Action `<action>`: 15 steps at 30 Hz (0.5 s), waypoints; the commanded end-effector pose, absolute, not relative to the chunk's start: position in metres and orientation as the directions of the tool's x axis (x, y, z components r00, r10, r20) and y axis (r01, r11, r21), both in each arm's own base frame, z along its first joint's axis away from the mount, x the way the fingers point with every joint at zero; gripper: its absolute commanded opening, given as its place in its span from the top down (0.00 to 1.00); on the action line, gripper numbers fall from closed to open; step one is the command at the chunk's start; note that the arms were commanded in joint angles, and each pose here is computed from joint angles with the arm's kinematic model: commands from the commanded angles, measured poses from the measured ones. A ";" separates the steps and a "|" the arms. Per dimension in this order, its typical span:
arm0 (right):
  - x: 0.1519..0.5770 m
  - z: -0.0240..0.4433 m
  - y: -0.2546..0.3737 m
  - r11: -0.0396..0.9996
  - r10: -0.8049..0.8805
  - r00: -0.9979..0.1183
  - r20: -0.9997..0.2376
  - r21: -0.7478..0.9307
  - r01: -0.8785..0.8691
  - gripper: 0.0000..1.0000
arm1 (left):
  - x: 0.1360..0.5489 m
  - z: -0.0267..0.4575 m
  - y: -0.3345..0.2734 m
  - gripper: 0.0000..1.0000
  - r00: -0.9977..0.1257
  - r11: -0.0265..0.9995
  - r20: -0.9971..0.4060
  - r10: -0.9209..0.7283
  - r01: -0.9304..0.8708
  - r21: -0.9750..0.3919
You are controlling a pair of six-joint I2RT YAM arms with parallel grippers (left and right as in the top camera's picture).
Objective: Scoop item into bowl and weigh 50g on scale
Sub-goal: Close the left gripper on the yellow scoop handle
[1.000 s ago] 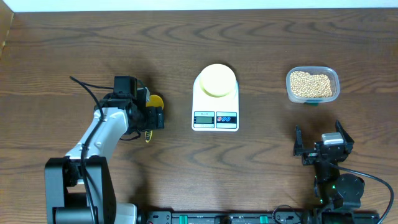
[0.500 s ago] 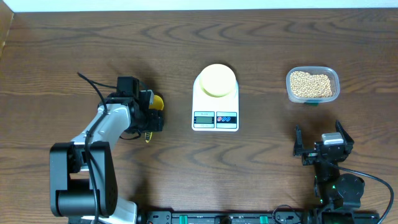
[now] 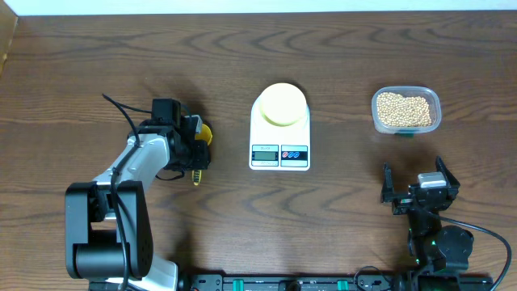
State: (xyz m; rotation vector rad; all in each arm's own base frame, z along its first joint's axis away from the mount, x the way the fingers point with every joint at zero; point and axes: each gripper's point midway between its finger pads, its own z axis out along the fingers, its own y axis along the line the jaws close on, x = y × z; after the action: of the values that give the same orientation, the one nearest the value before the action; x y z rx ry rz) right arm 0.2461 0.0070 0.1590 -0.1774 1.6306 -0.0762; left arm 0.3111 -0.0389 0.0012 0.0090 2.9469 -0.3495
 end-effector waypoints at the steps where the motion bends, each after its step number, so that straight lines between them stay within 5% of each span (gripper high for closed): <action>1: 0.246 0.158 0.008 0.987 -0.151 -0.059 -0.987 -0.146 -0.072 0.01 | 0.306 -0.007 -0.041 0.59 -0.991 0.969 -0.135 -0.013 0.021 -0.247; 15: 0.246 0.158 0.008 0.987 -0.151 -0.059 -0.987 -0.146 -0.072 0.01 | 0.306 -0.003 -0.053 0.72 -0.991 0.948 -0.133 -0.026 0.018 -0.319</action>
State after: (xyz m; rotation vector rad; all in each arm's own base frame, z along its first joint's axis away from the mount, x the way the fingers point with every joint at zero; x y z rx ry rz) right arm 0.2461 0.0070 0.1590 -0.1774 1.6306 -0.0762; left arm 0.3099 -0.0438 0.0005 0.0013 2.9505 -0.3953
